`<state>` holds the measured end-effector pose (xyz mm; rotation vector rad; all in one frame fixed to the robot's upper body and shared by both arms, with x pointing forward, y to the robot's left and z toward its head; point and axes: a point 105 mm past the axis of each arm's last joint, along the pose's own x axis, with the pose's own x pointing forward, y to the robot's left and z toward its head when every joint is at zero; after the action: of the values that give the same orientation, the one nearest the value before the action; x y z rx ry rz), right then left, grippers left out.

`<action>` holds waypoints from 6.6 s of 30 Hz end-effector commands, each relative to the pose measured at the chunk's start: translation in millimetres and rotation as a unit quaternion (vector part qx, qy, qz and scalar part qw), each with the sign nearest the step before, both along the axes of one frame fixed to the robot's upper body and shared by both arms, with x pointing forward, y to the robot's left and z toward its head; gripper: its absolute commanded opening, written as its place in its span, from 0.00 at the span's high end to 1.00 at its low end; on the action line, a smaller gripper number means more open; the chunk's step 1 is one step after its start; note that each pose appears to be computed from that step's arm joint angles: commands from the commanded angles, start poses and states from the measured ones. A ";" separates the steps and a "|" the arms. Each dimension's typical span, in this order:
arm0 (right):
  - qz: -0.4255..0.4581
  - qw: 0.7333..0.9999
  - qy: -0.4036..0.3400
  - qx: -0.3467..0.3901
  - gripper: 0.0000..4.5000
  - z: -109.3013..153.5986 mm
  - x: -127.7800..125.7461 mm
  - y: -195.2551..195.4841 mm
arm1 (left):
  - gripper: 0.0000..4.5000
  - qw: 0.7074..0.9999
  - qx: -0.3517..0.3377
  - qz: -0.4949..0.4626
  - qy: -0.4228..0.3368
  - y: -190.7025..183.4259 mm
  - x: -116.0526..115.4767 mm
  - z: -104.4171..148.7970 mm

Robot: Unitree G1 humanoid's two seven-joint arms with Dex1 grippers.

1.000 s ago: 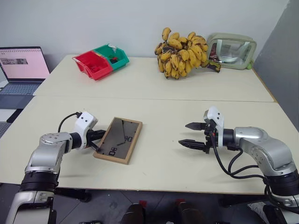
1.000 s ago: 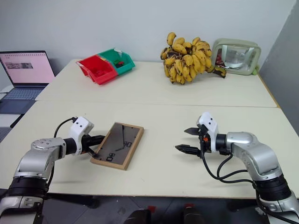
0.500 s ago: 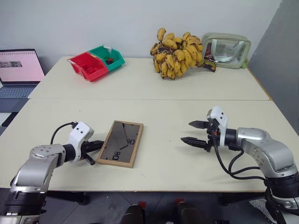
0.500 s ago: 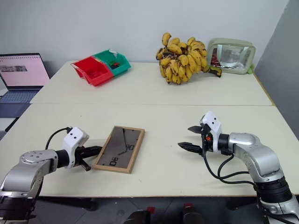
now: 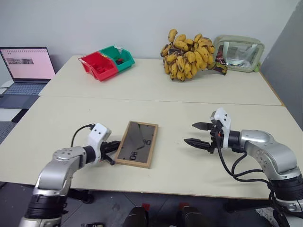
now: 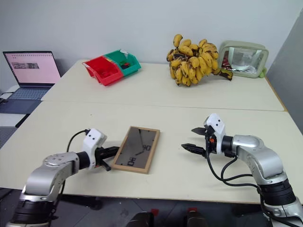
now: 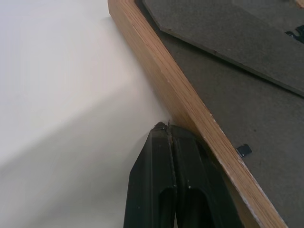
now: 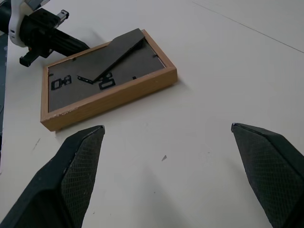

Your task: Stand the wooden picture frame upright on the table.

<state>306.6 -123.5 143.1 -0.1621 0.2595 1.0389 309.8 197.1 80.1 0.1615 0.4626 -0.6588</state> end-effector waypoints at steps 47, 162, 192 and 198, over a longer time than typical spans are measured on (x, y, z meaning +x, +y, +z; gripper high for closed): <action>0.026 0.984 -0.033 -0.171 0.66 -29.9 22.7 -44.0 | 0.23 0.900 -0.313 -0.097 0.287 -32.4 -14.2 72.1; 0.189 0.968 -0.004 0.162 0.01 131.5 9.5 68.5 | 0.72 0.940 -0.317 -0.127 0.002 -96.6 28.5 133.5; 0.023 0.716 -0.659 -0.231 0.01 65.4 45.2 -15.4 | 0.72 0.859 -0.438 -0.143 0.223 -89.5 6.5 135.7; 0.063 0.649 -0.727 -0.215 0.01 62.4 40.4 8.9 | 0.72 0.843 -0.444 -0.174 0.249 -98.7 -7.2 138.3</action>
<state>349.5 -120.2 198.6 -1.3878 -0.9382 0.6967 312.3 100.8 202.0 -0.8575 0.6283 -1.1456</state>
